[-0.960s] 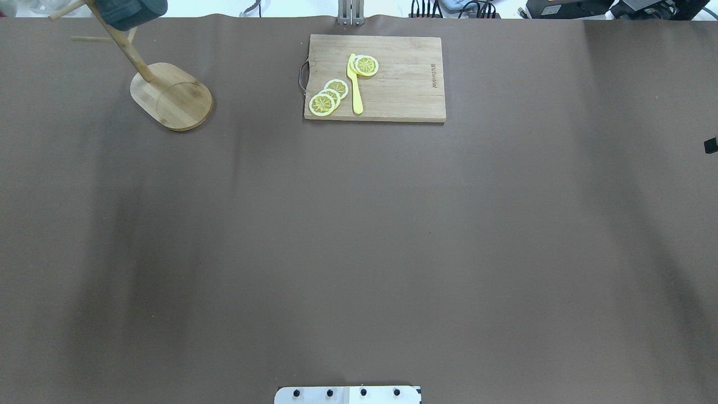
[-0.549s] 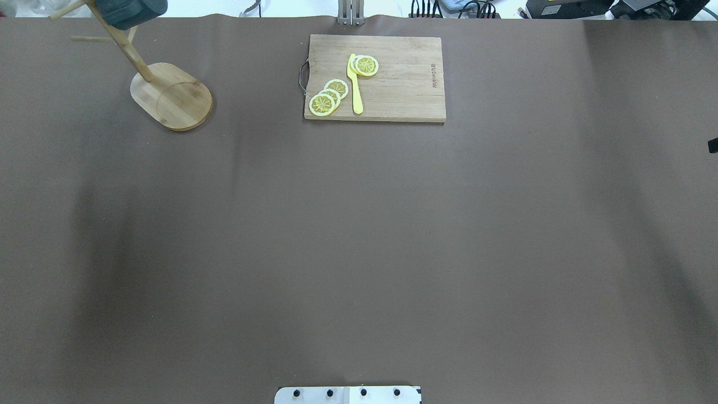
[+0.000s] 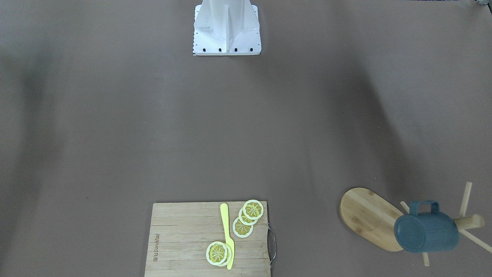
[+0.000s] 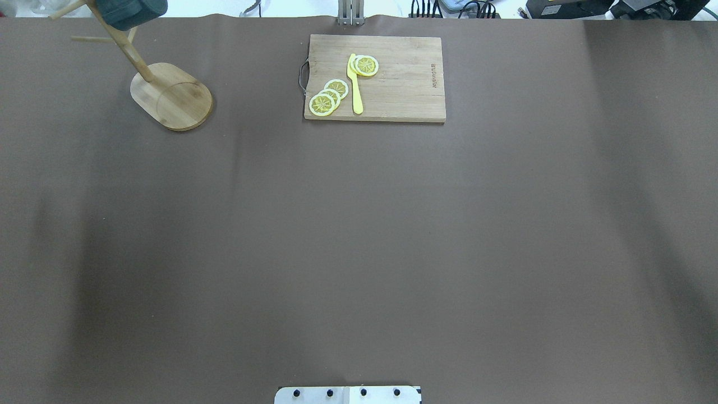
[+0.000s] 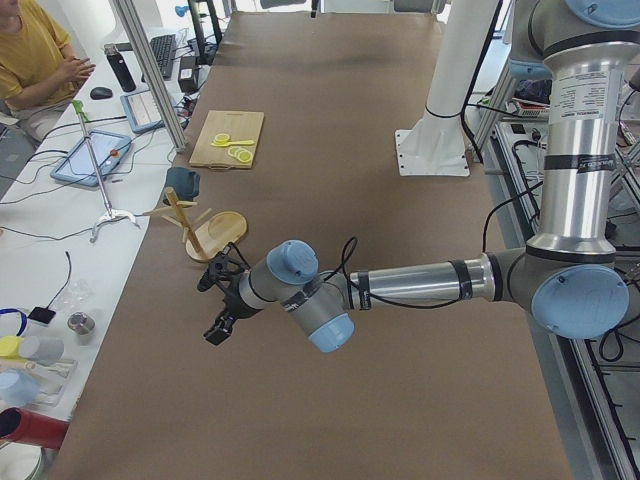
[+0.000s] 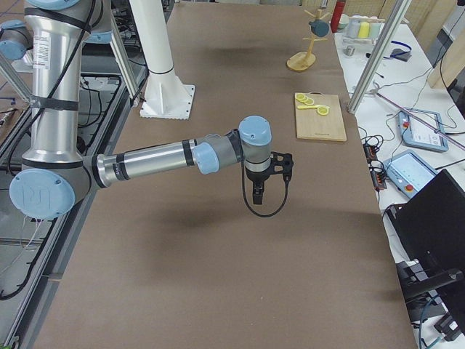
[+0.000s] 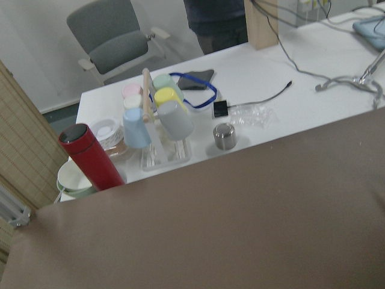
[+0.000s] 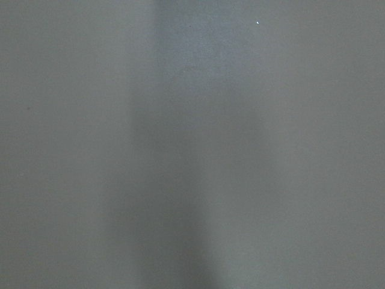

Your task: Hang cup on storage rack

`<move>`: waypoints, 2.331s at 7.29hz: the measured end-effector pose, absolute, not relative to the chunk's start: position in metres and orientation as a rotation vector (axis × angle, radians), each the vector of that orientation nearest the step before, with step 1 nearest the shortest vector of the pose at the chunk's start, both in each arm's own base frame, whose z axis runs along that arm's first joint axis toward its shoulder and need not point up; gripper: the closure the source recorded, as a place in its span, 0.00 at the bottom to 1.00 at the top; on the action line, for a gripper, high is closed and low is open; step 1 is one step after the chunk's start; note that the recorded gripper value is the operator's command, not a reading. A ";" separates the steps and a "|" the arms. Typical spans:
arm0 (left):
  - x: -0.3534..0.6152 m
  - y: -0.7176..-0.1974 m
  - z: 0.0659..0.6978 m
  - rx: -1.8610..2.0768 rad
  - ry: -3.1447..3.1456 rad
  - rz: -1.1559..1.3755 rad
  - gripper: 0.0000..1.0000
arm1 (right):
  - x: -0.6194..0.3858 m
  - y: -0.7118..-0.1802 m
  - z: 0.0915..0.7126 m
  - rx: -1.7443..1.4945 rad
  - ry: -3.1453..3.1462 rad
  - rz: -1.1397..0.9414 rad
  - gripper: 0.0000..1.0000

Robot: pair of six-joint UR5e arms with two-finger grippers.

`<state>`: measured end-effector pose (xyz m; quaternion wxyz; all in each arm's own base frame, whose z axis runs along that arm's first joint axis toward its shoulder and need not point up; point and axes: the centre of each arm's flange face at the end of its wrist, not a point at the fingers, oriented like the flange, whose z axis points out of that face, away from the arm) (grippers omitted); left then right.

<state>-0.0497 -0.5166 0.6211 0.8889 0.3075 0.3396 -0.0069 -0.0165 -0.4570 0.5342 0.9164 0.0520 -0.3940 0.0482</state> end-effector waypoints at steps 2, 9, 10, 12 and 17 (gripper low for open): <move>-0.052 -0.512 0.591 0.404 0.837 -0.051 0.02 | 0.001 -0.455 0.562 0.110 -0.795 0.055 0.00; -0.027 -0.458 0.610 0.174 0.932 -0.032 0.02 | 0.030 -0.443 0.618 0.087 -0.793 -0.003 0.00; -0.024 -0.456 0.616 0.174 0.900 -0.014 0.02 | 0.033 -0.443 0.618 0.092 -0.792 0.004 0.00; -0.013 -0.451 0.630 0.157 0.843 0.013 0.02 | 0.041 -0.443 0.614 0.102 -0.809 0.020 0.00; -0.010 -0.444 0.640 0.173 0.804 0.059 0.02 | 0.041 -0.441 0.607 0.108 -0.854 0.017 0.00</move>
